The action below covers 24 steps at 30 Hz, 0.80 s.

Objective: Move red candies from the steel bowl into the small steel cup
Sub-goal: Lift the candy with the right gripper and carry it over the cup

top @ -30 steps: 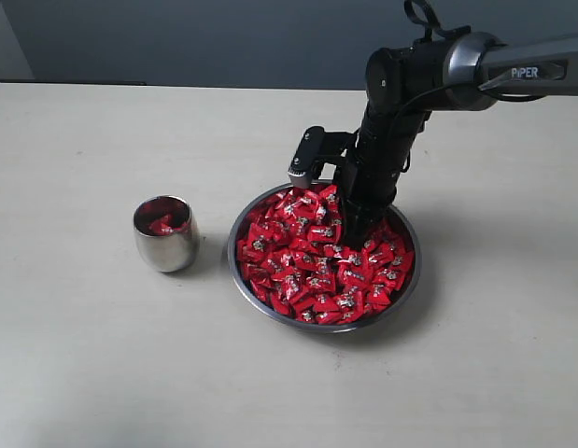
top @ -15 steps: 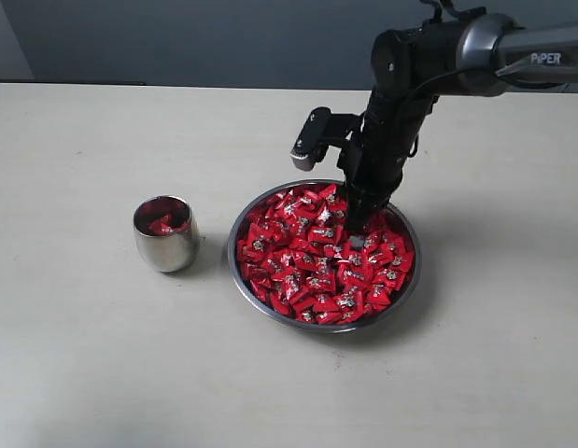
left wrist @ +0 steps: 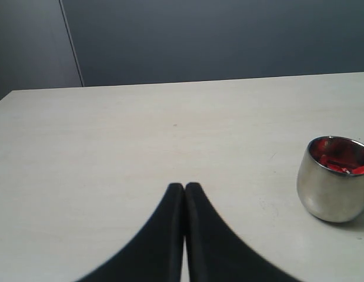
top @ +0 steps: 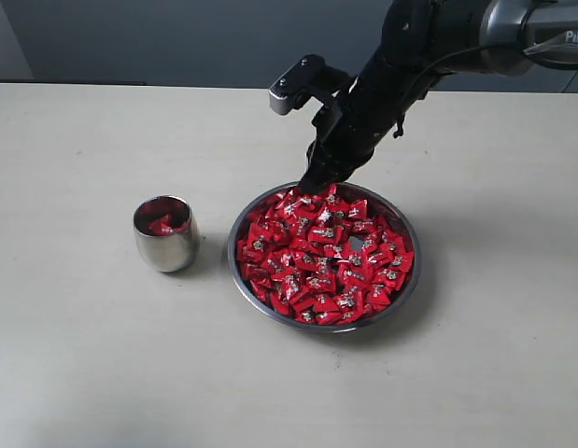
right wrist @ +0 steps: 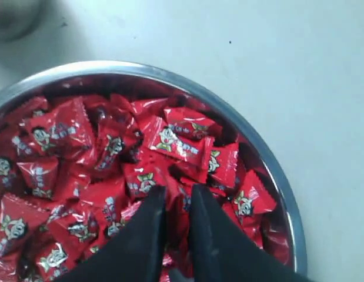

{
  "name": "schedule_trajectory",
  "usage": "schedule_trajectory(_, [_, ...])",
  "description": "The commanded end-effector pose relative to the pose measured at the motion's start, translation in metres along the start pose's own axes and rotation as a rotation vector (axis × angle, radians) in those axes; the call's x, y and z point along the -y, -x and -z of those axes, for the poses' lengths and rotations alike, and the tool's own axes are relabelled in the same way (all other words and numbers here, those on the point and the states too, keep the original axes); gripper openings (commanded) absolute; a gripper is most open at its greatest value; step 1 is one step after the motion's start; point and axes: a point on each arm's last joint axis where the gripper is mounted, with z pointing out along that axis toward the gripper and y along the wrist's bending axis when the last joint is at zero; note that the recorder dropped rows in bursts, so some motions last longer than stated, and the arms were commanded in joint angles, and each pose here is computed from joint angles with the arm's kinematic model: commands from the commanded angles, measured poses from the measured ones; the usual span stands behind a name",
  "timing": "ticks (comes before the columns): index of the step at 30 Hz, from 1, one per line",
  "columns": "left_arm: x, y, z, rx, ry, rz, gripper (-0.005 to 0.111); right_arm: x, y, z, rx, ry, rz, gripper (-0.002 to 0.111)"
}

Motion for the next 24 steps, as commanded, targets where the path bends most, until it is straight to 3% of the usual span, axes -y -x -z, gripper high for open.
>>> schedule_trajectory(1, [0.000, -0.001, 0.000, 0.003, 0.000, 0.005, 0.000, 0.000, 0.004, 0.004, 0.068, 0.005, -0.056, -0.001])
schedule_trajectory(8, [0.000, -0.001, 0.000, 0.003, 0.000, 0.005, 0.000, -0.008, -0.019, -0.001, 0.142, -0.032, -0.123, -0.001])
schedule_trajectory(12, [0.000, -0.001, 0.000, 0.003, 0.000, 0.005, 0.000, -0.010, -0.040, 0.015, 0.316, -0.046, -0.213, -0.001])
schedule_trajectory(15, [0.000, -0.001, 0.000, 0.003, 0.000, 0.005, 0.000, -0.008, -0.055, 0.034, 0.452, -0.127, -0.305, -0.001])
schedule_trajectory(20, [0.000, -0.001, 0.000, 0.003, 0.000, 0.005, 0.000, -0.015, -0.045, 0.037, 0.623, -0.066, -0.238, -0.001])
schedule_trajectory(21, [0.000, -0.001, 0.000, 0.003, 0.000, 0.005, 0.000, -0.016, -0.041, 0.035, 0.645, -0.041, -0.149, -0.001])
schedule_trajectory(24, [0.000, -0.001, 0.000, 0.003, 0.000, 0.005, 0.000, -0.016, -0.031, 0.023, 0.686, 0.068, -0.114, -0.001])
